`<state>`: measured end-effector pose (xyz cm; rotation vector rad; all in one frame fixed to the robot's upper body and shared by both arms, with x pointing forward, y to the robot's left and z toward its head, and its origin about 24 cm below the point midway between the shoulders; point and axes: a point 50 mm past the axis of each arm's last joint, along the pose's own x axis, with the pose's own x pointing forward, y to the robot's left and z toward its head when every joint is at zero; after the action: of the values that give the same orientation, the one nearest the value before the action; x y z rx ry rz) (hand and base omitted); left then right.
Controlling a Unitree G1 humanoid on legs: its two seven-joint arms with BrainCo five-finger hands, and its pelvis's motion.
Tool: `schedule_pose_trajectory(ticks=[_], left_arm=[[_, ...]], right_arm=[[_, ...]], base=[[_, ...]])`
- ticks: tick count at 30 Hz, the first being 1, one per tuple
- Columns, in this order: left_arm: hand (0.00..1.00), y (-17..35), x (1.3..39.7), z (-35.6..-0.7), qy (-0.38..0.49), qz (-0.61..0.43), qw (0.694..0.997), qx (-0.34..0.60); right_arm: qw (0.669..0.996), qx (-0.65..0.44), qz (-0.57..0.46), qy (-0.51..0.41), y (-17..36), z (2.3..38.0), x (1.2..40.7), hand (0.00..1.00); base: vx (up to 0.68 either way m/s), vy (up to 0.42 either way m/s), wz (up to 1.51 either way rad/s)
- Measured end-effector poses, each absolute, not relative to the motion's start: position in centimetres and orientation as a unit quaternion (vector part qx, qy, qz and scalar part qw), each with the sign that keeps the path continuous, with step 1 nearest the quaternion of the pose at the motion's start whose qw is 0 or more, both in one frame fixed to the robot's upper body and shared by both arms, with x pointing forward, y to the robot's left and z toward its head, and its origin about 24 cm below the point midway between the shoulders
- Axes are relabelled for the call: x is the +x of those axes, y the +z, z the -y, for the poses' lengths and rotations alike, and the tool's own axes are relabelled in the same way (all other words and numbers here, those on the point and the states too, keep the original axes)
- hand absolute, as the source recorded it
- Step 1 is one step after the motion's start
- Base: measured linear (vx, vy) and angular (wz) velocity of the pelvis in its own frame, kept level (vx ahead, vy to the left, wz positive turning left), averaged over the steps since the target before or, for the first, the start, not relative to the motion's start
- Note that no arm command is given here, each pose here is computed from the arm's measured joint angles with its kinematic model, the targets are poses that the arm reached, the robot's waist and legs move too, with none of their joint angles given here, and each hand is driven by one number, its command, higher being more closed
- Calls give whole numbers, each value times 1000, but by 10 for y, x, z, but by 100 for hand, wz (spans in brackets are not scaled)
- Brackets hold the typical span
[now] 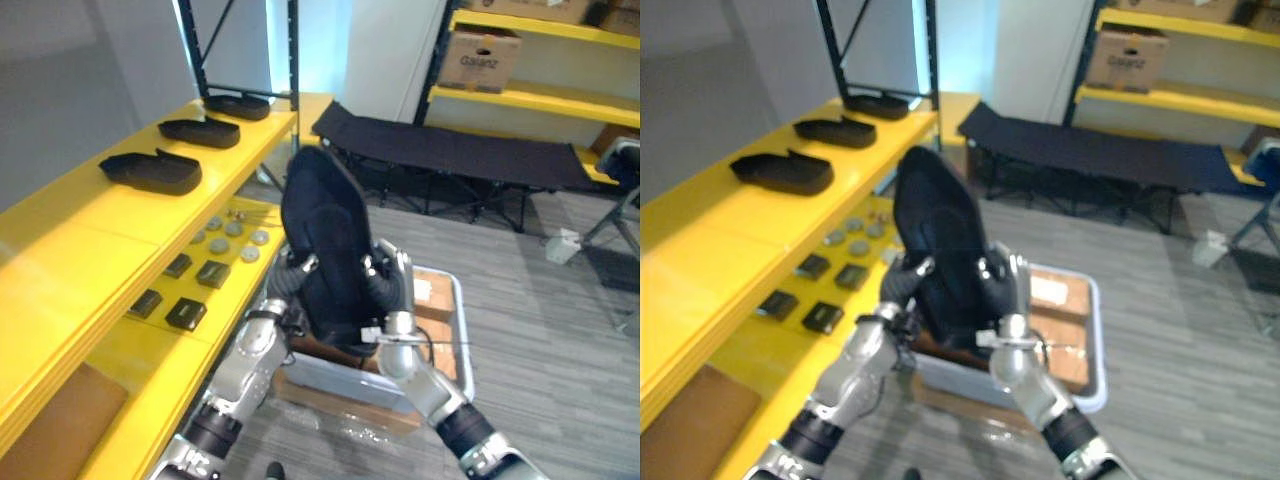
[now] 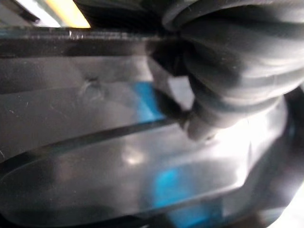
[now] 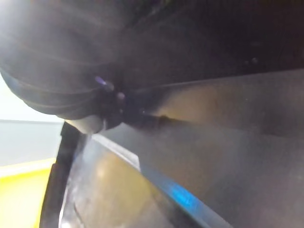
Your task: Walk over and take plastic housings, then place them on the shelf
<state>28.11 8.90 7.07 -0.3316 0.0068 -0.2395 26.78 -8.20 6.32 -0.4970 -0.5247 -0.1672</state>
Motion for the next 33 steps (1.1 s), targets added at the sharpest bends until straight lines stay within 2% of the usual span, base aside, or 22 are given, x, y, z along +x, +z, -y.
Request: schedule_pose_trajectory(ticks=[1, 2, 11, 21, 23, 28, 33], left_arm=[[100, 70, 282, -90, -125, -7, 978, -169], [100, 69, 282, -90, -128, -10, 976, -174], [100, 68, 283, -98, -140, -12, 962, -236], [100, 70, 282, -99, -136, 0, 962, -237], [100, 71, 282, -99, -120, 14, 969, -214], [100, 80, 272, -99, -24, 76, 990, -115], [100, 84, 263, -113, 120, 122, 985, -32]], right_arm=[[932, -244, 257, -81, 63, 82, 268, 100], [932, -244, 257, -79, 63, 82, 268, 0], [932, -221, 285, -38, 71, 75, 263, 0], [934, -210, 289, -28, 72, 73, 261, 0], [935, -211, 286, -24, 71, 71, 261, 0], [940, -210, 266, -25, 67, 67, 262, 0], [953, -192, 229, -37, 57, 65, 257, 0]], base=[[0, 0, 0], [0, 0, 0], [0, 0, 0], [0, 0, 0], [0, 0, 0], [0, 0, 0], [-1, 3, -1]])
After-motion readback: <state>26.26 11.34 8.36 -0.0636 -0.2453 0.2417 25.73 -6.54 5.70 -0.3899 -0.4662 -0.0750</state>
